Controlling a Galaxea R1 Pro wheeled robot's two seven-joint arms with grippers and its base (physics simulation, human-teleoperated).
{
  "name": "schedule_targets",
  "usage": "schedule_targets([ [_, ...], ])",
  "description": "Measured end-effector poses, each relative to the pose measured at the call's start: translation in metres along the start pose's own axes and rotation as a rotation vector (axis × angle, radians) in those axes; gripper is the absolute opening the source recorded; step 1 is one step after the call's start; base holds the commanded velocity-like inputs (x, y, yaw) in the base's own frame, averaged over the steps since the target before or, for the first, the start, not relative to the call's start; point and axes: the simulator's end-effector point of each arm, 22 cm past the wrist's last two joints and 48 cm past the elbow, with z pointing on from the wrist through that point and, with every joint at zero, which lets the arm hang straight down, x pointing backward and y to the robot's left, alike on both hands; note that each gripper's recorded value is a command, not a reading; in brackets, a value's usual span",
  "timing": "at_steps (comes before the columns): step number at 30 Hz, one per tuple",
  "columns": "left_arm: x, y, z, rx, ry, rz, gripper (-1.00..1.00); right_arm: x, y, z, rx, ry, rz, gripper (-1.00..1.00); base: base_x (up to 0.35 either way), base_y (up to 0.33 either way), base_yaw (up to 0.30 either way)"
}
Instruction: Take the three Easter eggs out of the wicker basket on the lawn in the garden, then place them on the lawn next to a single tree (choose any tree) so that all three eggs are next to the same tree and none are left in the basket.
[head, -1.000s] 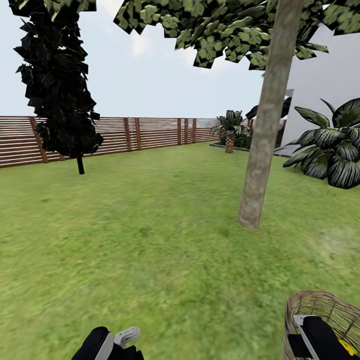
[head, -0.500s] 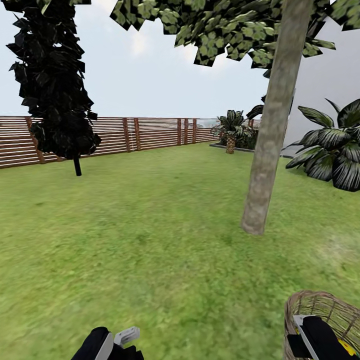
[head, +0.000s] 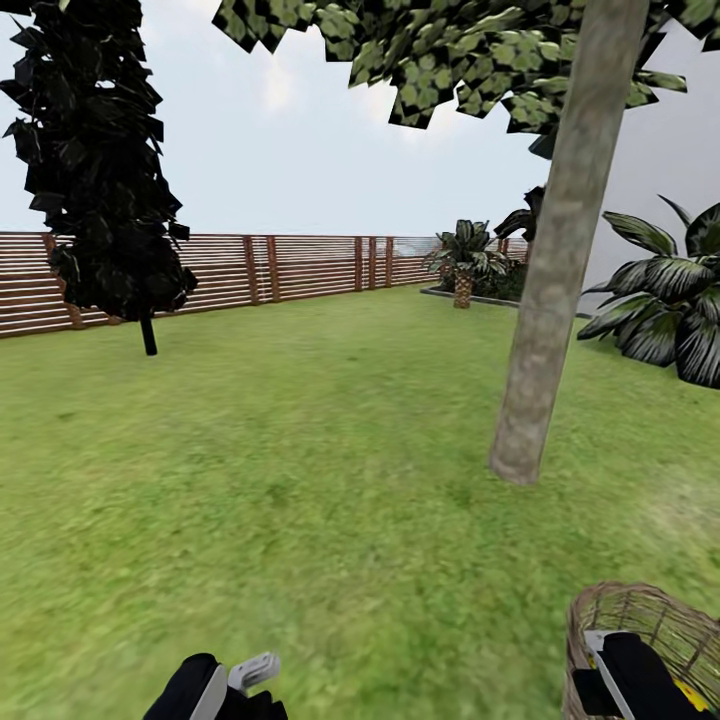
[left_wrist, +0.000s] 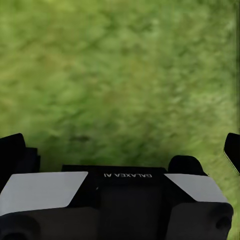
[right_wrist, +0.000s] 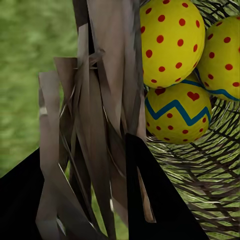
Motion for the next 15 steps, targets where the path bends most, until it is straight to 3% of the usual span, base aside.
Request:
schedule_targets([
  [9, 0.0000, -0.0003, 0.0000, 0.000, 0.000, 0.000, 1.00, -0.0007, -0.0009, -0.0004, 0.004, -0.002, -0.003, -1.00, 0.347, 0.000, 0.000],
  [15, 0.0000, -0.0003, -0.0002, 0.000, -0.001, 0.000, 1.00, -0.0019, -0.0025, -0.0013, 0.010, -0.005, -0.007, -1.00, 0.347, 0.000, -0.161],
])
